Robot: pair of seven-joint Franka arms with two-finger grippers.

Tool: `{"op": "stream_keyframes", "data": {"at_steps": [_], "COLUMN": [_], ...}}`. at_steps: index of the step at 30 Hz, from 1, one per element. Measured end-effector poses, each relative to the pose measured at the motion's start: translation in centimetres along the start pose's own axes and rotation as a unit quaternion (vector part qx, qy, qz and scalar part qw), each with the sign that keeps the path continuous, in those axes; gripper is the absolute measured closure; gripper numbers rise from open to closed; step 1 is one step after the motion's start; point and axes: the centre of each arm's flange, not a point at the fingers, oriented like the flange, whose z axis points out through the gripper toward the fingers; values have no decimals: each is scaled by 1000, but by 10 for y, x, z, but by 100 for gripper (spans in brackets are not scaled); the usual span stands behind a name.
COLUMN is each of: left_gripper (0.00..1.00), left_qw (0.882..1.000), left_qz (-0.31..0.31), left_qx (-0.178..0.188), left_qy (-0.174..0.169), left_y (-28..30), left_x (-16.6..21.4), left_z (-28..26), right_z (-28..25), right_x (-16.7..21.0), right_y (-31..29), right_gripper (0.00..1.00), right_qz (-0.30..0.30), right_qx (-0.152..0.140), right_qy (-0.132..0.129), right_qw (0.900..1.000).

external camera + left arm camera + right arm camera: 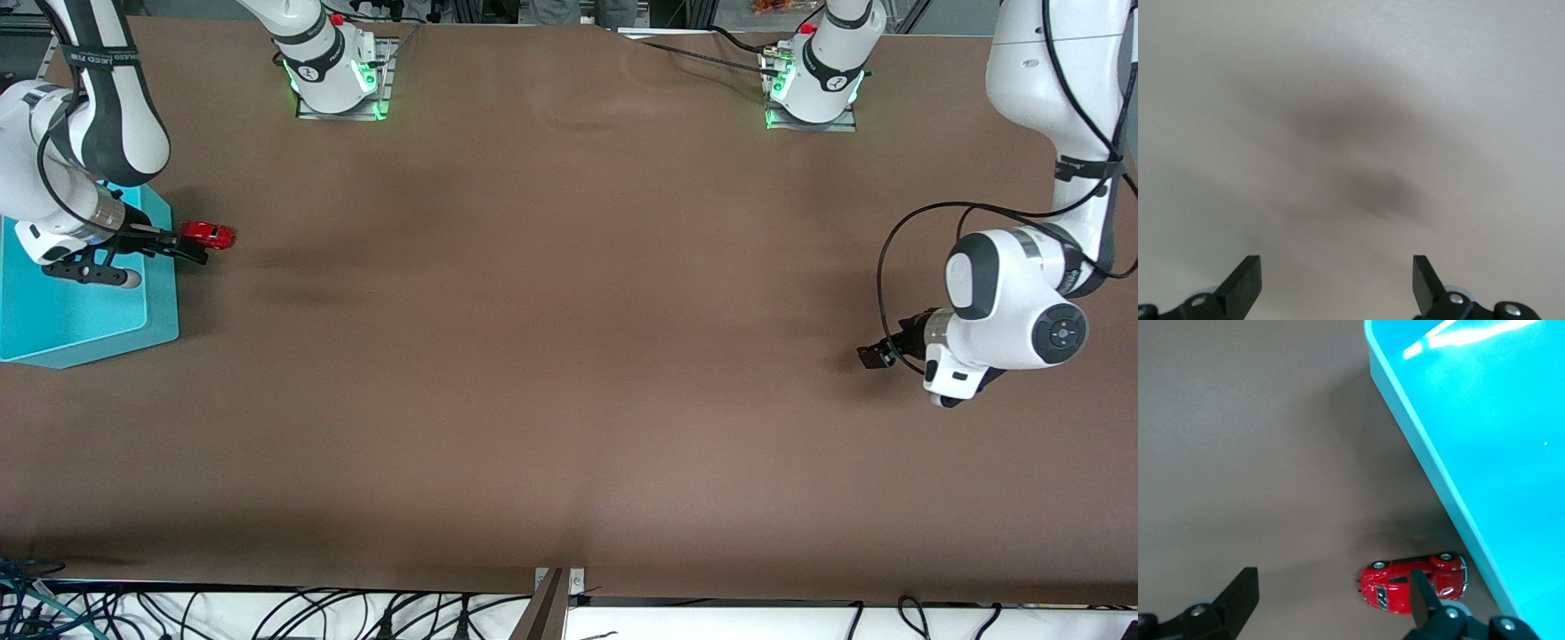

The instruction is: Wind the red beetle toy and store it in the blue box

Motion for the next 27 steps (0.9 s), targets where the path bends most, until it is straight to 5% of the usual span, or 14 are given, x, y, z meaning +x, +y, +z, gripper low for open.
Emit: {"op": "stream_keyframes", "data": {"at_steps": [15, 27], "left_gripper": [0, 0], "left_qw": [998, 993], "left_qz": [56, 109], "left_qx": [-15, -18], "left_qy": [36, 51], "left_y": [1, 4], "left_x": [-21, -34], "left_z": [-80, -141], "right_z": [28, 53], "right_x": [-25, -54], "right_y": [25, 41], "right_gripper": [0, 0], "right_qz": [154, 272], "right_qx": [2, 7], "right_qy": [17, 37], "right_qw": [988, 961]}}
